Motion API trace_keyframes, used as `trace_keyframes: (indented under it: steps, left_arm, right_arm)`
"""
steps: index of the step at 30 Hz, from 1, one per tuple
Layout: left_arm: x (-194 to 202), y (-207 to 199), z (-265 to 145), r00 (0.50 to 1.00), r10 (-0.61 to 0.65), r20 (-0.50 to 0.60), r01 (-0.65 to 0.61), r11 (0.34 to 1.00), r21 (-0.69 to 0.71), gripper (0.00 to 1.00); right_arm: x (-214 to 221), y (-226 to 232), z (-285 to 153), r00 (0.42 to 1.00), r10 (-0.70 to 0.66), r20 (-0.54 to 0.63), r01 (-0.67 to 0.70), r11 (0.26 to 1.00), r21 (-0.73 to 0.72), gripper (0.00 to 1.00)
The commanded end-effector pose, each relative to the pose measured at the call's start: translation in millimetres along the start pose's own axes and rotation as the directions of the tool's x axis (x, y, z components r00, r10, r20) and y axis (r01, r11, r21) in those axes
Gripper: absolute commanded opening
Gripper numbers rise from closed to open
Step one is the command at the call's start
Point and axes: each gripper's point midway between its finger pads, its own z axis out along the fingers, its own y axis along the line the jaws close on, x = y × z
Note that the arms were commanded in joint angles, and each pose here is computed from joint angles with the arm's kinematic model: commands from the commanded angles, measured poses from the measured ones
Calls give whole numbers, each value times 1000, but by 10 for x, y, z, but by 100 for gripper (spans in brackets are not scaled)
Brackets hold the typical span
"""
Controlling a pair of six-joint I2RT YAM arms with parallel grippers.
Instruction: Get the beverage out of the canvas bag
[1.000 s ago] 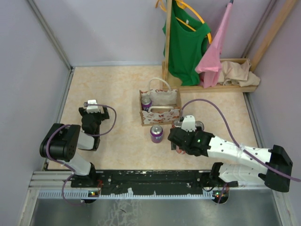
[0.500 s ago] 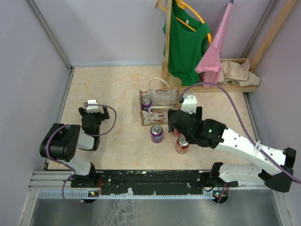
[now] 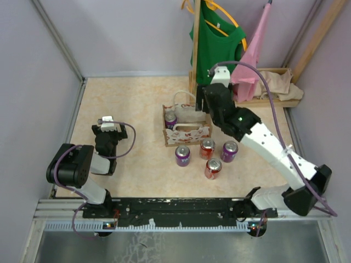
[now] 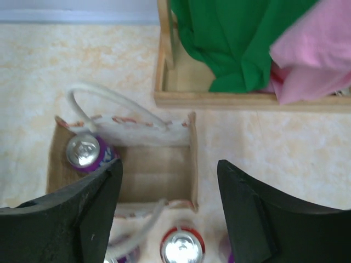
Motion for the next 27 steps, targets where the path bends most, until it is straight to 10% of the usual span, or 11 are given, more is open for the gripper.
trace_keyframes:
  steps: [1, 16, 27]
  left_arm:
    - [-45, 13, 0, 1000, -17, 25, 17, 1000, -9, 100]
    - [-49, 8, -1, 1000, -16, 26, 17, 1000, -7, 100]
    - [-48, 13, 0, 1000, -16, 25, 17, 1000, -8, 100]
  right_arm:
    - [-526, 403, 266, 996, 21, 82, -8, 988, -157, 65]
    - [304, 1141, 654, 984, -63, -167, -9, 915, -404, 49]
    - [884, 1406, 1015, 947, -155, -283, 26, 910, -413, 76]
